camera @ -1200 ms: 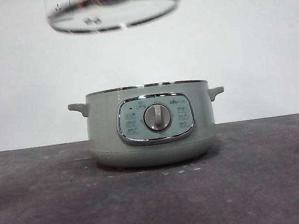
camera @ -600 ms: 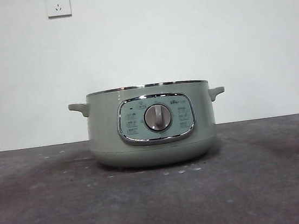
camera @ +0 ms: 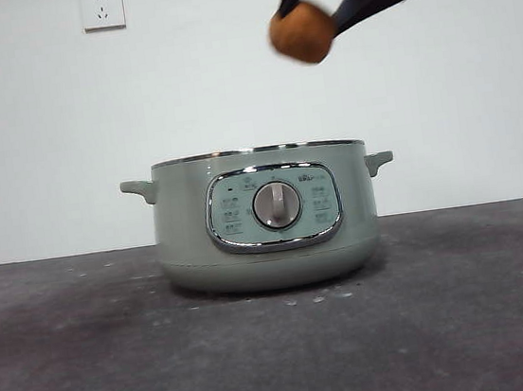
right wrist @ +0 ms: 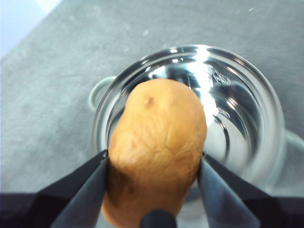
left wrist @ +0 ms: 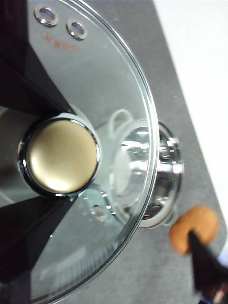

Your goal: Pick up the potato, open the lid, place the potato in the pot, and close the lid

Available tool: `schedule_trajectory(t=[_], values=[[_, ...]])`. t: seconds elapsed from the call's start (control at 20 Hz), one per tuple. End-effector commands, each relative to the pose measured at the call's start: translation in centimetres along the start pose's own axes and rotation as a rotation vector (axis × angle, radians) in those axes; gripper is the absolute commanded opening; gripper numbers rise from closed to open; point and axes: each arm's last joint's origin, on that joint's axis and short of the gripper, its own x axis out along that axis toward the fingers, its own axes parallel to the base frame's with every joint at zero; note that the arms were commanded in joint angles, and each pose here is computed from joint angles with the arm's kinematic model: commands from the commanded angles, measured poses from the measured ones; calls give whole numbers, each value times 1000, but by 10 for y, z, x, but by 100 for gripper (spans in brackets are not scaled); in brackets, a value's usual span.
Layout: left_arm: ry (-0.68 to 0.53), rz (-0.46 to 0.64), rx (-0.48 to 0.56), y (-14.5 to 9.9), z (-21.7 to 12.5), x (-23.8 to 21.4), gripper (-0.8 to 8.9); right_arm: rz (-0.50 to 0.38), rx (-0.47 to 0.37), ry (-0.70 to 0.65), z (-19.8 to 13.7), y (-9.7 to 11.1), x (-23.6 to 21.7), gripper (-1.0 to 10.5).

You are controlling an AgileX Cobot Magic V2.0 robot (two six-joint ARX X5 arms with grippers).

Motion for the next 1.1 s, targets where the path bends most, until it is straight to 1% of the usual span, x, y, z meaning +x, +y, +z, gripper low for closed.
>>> schedule_trajectory(t=[0.05,0.15,0.3,0.4,0.5,0.6,0.85,1.05,1.1], values=[[-60,5,2,-2,1,-14,-7,3,-19,67,16,-6,42,-13],[-69,5,-3,-4,-2,-20,-7,-2,-32,127,24,-10,73,-12],[-65,5,-5,-4,-5,-23,-7,-27,-64,197,26,-11,113,-12],[-65,5,-5,-4,-5,-23,-7,-32,-77,233,20,-13,134,-13],[-66,5,-4,-4,-5,-23,-7,-61,-90,278,9,-15,153,-13],[-65,5,-4,-4,-5,-23,-7,-91,-108,320,0,-20,165,-13],[-65,4,-4,-4,-4,-23,-7,-131,-108,386,-15,-27,183,-12],[-65,4,-4,-4,-4,-23,-7,-134,-108,398,-17,-28,184,-10],[-65,4,-4,-4,-4,-23,-7,-135,-103,401,-17,-28,184,44]])
